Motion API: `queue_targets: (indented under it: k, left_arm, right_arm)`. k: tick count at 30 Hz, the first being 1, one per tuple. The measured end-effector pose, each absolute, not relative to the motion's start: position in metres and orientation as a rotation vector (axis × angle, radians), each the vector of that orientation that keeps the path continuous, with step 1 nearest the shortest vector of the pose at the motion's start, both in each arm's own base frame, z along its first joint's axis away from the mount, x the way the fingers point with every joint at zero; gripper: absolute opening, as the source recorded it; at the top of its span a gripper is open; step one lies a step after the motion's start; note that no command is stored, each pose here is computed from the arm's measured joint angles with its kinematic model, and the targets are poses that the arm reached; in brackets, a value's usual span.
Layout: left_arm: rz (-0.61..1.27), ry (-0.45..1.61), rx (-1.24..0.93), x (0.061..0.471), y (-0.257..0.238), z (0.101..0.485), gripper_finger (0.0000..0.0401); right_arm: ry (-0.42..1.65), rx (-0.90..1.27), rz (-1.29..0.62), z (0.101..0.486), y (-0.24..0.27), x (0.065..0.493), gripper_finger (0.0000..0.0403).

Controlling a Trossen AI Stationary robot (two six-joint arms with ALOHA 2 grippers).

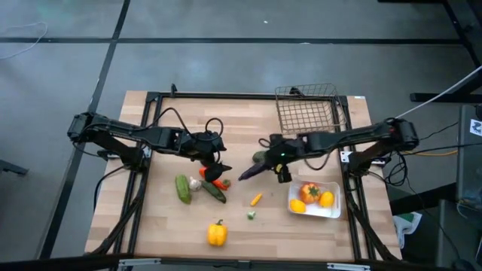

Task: Sort produce into baskets
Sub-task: Put the violet eggplant into the black wire basket

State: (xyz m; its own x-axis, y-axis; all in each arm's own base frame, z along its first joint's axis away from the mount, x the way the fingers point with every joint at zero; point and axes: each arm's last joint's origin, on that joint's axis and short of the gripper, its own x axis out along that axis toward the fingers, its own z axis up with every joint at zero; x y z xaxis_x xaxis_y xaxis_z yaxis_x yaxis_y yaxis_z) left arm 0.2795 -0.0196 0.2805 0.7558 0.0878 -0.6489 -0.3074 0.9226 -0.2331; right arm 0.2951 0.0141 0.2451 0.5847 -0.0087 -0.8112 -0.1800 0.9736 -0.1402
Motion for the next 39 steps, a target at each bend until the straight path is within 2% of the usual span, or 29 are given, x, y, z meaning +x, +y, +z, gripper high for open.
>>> queue_targets:
  k: [7, 15, 25, 39]
  left_arm:
    - [0.219, 0.678, -0.339, 0.280, -0.020, 0.281, 0.0392]
    - [0.219, 0.678, -0.339, 0.280, -0.020, 0.281, 0.0392]
    - [0.218, 0.678, -0.337, 0.280, -0.020, 0.281, 0.0392]
    - [0.218, 0.679, -0.336, 0.280, -0.020, 0.281, 0.0392]
  right_arm:
    - [0.951, -0.282, -0.103, 0.275, -0.003, 0.262, 0.0217]
    - [1.024, -0.240, -0.330, 0.291, -0.045, 0.227, 0.0218]
    - [1.177, -0.108, -0.555, 0.293, -0.099, 0.185, 0.0218]
    - [1.176, 0.079, -0.851, 0.293, -0.159, 0.145, 0.0218]
